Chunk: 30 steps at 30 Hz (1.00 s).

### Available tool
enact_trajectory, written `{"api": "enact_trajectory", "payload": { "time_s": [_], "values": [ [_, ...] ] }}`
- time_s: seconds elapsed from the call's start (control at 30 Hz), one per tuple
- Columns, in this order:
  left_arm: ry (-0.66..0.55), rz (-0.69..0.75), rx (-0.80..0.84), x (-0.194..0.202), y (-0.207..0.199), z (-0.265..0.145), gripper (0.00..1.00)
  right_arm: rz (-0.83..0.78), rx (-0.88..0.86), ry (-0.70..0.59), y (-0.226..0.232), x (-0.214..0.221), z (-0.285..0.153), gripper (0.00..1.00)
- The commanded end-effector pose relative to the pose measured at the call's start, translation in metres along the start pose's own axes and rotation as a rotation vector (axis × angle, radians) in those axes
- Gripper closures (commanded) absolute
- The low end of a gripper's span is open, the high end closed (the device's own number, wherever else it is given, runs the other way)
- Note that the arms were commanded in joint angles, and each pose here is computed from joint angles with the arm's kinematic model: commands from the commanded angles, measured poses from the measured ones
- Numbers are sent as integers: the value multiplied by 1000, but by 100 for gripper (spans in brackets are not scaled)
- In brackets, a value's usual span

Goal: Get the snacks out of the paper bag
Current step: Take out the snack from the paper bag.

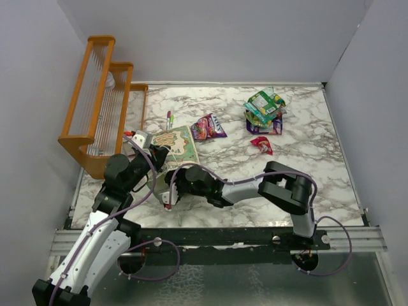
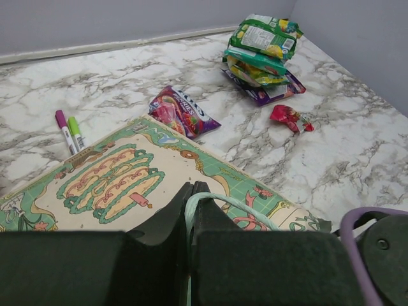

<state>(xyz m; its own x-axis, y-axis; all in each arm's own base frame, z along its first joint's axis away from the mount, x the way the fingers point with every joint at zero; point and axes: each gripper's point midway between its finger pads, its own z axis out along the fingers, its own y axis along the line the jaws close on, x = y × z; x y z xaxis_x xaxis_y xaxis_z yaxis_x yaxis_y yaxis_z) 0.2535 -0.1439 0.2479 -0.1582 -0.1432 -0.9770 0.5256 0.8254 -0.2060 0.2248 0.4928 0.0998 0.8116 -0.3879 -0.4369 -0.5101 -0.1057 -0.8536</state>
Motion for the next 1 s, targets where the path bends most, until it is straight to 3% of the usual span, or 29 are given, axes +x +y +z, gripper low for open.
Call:
{"api": "enact_trajectory", "payload": {
  "time_s": [0.0,0.4,0.67,0.97],
  "values": [
    [-61,15,39,-24,-10,-4,100,-36,29,101,-7,24,12,34],
    [-67,17,52,-25,-12,-4,100,7,6,180,15,59,21,35],
    [-58,12,57,-23,-13,-3,100,49,105,188,3,74,26,38],
    [-49,11,60,-21,-13,-1,100,81,192,167,-23,79,27,64]
  ]
}}
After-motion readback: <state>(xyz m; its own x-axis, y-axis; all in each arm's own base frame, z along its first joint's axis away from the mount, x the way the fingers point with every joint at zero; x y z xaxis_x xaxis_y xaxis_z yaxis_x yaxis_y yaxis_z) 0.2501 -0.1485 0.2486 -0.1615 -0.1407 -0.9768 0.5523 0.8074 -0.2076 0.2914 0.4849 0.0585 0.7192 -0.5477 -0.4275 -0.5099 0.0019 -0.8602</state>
